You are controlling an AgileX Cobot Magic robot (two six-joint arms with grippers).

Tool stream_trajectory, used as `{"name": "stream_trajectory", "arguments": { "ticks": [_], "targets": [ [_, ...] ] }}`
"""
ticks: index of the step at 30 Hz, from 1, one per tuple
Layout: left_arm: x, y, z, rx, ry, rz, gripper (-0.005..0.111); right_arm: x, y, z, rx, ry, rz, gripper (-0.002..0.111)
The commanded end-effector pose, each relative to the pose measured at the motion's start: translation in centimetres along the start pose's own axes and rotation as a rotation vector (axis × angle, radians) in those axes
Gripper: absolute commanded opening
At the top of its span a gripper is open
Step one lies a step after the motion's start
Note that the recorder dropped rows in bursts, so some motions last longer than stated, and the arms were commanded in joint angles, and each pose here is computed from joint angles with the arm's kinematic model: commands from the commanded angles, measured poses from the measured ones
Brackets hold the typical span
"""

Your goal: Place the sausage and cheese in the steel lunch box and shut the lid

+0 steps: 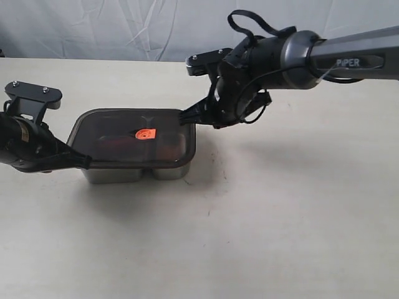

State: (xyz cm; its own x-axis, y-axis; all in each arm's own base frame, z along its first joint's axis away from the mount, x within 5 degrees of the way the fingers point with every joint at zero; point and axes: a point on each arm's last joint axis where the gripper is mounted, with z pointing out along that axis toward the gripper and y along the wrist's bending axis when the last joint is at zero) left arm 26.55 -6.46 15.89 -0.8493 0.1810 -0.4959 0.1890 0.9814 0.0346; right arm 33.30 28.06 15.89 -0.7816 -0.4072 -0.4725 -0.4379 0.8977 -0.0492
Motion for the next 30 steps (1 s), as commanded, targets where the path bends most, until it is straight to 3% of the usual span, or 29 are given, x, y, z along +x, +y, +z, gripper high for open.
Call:
{"name": "stream_trajectory", "arguments": {
  "ticks": [1,2,4,5,8,19,30],
  "targets": [
    [-0.1,-0.3,0.0,0.000,-0.003,0.028,0.000,-0.7,-2.5,-4.3,0.077,0.039,-0.022,0.000],
    [-0.1,-0.3,0.0,0.000,-0.003,0.028,0.000,-0.4,-2.5,-5.2,0.074,0.077,-0.039,0.000],
    [-0.2,-0.3,-0.1,0.002,-0.012,0.031,0.000,0.7,-1.3,-7.0,-0.052,0.189,-0.114,0.000],
    [-0.2,-0.3,-0.1,0.002,-0.014,0.030,0.000,1.5,0.0,-7.2,-0.180,0.226,-0.172,0.000],
    [-0.3,-0.3,-0.3,0.002,-0.018,0.024,0.000,2.6,1.8,-7.2,-0.302,0.265,-0.181,0.000],
    [-0.3,-0.3,-0.3,0.005,-0.021,0.019,0.000,4.4,5.9,-5.2,-0.353,0.275,-0.243,0.000],
    [-0.3,-0.3,-0.3,0.005,-0.023,0.017,0.000,3.8,6.4,-4.2,-0.358,0.192,-0.218,0.000]
  ]
}}
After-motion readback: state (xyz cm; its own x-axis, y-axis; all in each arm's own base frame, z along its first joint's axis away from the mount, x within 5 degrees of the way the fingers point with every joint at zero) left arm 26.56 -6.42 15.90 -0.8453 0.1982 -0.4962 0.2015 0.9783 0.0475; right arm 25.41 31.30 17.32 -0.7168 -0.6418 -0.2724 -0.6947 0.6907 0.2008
